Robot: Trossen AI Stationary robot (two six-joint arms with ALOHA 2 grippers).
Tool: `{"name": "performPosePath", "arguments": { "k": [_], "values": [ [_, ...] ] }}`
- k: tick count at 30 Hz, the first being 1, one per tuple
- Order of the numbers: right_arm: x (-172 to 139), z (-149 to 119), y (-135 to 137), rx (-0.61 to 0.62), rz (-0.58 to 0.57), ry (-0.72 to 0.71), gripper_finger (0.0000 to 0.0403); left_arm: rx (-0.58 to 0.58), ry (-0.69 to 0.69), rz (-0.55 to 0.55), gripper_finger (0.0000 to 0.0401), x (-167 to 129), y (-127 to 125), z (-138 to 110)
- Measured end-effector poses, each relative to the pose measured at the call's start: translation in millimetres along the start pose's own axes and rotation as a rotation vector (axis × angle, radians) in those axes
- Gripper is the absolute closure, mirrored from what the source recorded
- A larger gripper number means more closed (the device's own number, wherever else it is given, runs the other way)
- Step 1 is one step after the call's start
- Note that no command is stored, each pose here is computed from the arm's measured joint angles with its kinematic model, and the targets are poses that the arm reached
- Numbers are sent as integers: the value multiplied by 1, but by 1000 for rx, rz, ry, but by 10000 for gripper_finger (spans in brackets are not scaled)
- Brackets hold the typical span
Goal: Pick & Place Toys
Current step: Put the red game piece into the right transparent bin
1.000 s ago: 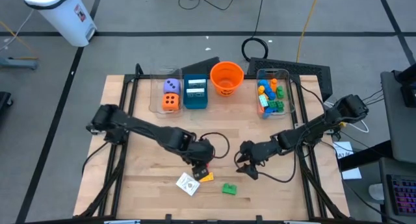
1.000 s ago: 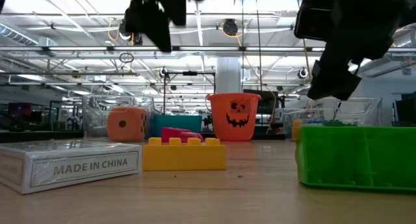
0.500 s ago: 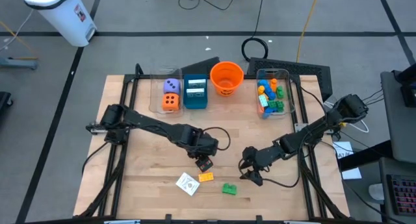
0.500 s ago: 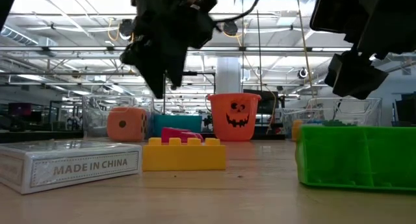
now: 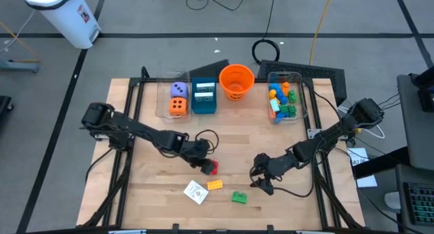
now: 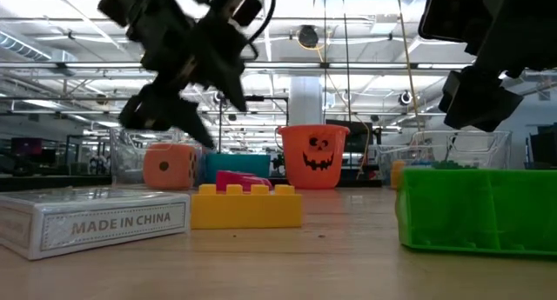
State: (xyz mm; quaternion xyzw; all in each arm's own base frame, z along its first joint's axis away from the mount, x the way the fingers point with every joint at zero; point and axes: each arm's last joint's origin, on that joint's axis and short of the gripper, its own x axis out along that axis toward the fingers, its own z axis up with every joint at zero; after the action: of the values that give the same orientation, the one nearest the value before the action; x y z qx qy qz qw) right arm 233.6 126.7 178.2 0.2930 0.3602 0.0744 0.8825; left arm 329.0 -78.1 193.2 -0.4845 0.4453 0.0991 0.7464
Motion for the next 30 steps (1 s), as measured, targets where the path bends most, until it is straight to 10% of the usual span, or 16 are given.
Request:
{"name": "performPosePath", "arguments": {
  "k": [30],
  "values": [
    [0, 2, -2, 8, -7, -8, 161, -184, -51, -141, 167, 51, 30, -21]
  ]
}}
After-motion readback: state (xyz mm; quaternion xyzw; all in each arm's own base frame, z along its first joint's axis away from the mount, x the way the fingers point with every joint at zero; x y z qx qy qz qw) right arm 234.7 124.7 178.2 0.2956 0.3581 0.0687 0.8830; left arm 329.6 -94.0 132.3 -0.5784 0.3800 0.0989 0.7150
